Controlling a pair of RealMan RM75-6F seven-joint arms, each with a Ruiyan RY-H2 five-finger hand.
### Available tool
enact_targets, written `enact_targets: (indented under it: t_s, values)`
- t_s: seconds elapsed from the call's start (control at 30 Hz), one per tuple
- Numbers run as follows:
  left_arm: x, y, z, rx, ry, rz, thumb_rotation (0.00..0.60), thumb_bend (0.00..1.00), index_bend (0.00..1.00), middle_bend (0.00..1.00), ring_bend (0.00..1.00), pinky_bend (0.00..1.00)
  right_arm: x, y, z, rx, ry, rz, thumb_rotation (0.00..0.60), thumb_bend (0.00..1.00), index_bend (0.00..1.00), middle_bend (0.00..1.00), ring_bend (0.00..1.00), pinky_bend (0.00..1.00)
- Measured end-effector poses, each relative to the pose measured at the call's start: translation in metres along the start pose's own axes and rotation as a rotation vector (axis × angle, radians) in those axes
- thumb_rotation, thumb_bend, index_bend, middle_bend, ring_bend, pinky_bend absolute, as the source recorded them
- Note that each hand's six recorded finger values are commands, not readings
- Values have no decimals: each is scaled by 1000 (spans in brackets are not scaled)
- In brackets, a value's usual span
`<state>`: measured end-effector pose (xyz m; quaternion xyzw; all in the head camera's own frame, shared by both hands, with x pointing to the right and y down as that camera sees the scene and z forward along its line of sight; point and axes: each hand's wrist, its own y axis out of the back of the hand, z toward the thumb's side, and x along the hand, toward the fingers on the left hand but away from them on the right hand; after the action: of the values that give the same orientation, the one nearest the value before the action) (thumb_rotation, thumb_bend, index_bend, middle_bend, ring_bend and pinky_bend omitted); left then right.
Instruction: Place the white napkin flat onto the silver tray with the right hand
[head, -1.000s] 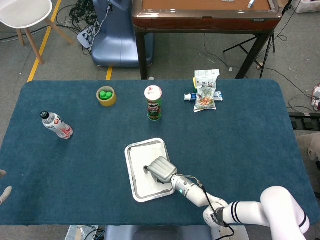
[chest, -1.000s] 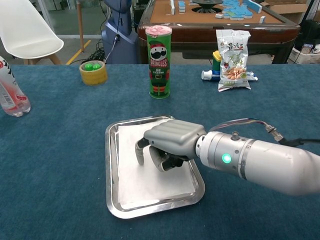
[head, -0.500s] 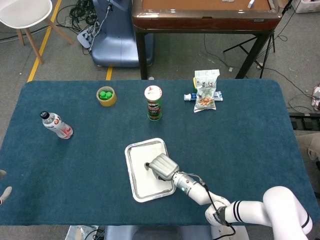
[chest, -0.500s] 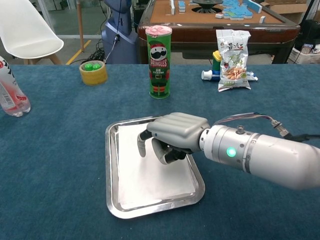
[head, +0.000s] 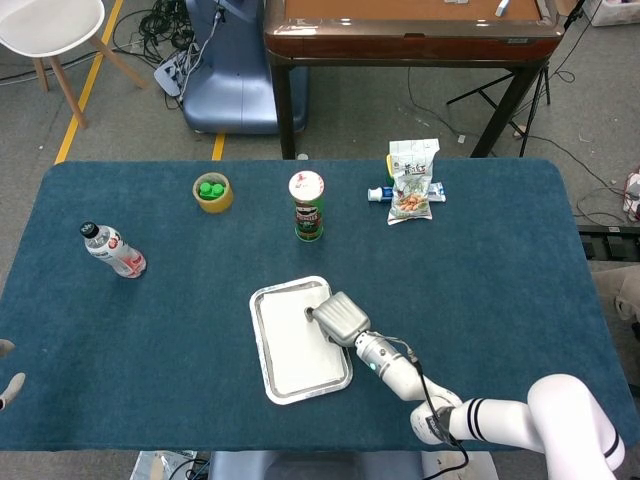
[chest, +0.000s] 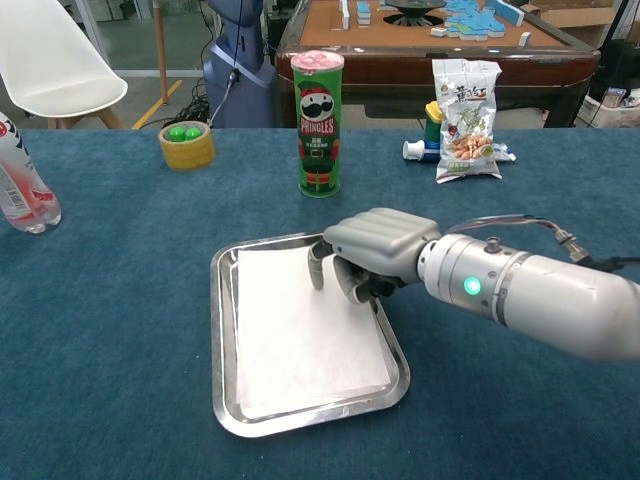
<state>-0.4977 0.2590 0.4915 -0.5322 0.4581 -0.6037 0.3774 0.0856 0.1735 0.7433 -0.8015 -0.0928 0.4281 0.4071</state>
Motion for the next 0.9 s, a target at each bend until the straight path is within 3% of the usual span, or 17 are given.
enact_targets:
  t_s: [0.9]
  values:
    - [0, 1, 0, -1, 0, 1, 600, 215, 438, 487, 376, 539, 1, 5, 1, -18, 9, -34, 600, 1000, 382, 1000, 1000, 1000]
